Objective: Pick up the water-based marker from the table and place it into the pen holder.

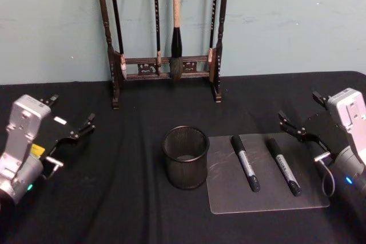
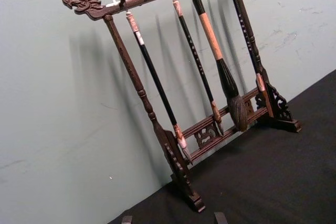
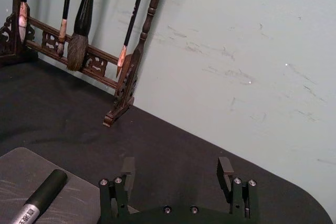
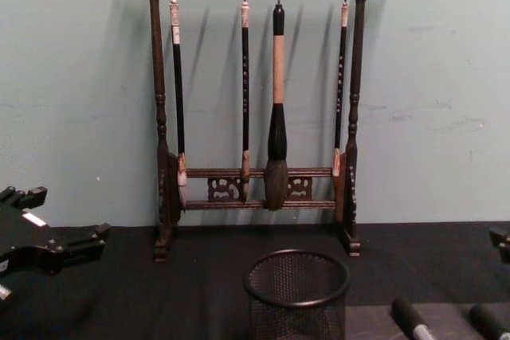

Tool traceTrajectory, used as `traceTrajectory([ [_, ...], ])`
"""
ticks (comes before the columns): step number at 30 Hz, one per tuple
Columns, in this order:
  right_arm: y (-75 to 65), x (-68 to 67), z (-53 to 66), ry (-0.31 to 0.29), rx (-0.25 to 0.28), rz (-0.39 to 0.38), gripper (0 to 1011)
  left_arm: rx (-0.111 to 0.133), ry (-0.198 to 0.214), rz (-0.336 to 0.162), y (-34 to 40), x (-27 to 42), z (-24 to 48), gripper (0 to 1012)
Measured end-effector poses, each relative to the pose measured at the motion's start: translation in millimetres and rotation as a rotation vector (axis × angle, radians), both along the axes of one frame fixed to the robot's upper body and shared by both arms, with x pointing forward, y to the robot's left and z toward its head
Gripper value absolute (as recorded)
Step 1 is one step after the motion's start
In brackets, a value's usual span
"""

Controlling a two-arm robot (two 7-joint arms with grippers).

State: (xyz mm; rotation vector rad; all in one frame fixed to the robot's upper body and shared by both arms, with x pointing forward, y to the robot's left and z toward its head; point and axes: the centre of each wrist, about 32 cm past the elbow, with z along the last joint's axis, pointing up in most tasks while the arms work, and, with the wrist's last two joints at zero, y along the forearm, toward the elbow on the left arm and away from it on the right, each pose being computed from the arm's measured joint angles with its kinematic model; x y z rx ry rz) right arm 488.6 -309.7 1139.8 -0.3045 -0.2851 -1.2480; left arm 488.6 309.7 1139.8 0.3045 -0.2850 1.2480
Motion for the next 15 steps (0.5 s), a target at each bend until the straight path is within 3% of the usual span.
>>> traceTrajectory([
  [15, 0.0, 0.0, 0.0, 0.0, 0.0, 0.0, 1002, 0.0, 0.0, 0.0, 0.0, 0.0, 0.0, 1009],
])
